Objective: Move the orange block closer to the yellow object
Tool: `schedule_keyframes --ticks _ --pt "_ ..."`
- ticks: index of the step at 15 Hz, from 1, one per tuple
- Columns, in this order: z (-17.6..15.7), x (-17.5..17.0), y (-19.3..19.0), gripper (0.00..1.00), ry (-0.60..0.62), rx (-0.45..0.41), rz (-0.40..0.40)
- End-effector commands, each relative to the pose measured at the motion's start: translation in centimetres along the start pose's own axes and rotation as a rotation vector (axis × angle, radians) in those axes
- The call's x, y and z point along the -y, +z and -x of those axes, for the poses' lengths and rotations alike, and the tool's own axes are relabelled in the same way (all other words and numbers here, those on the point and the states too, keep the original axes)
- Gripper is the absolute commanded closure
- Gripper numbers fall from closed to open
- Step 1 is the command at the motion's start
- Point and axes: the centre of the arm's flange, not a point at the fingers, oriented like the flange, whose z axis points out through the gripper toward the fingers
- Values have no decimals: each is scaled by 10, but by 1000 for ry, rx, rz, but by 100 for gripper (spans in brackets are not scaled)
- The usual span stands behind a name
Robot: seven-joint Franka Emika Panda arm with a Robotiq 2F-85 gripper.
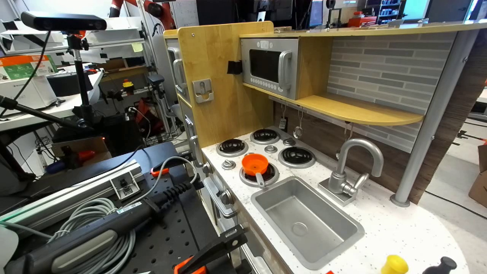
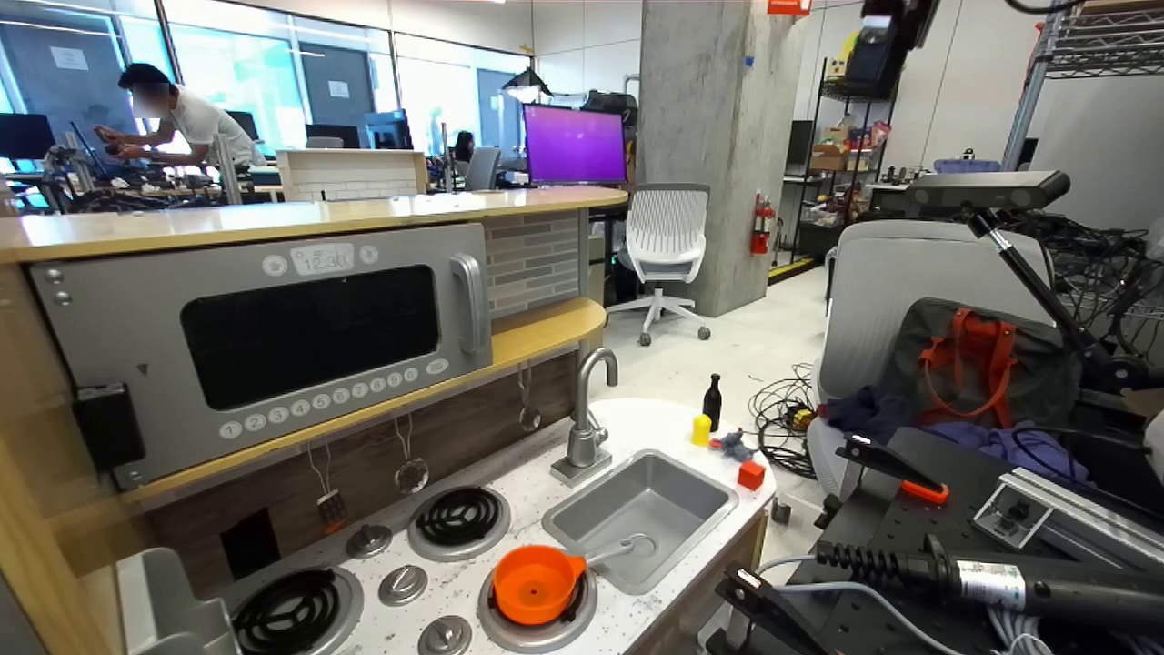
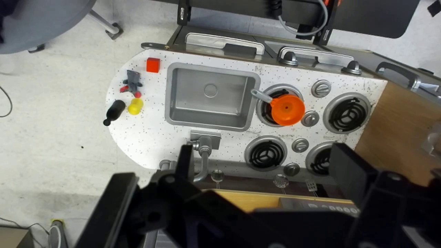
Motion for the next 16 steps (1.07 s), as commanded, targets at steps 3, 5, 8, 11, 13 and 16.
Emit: schedule_keyframes --ticks 3,5,8,11,13,16 --pt "-84 9 105 0 -39 83 -1" --pt "-97 11 152 0 -16 138 -17" --pt "-112 9 222 0 14 237 -34" --pt "-121 5 288 0 21 329 -43" --pt "-125 0 328 0 33 380 -26" --pt "-134 -18 388 0 80 439 10"
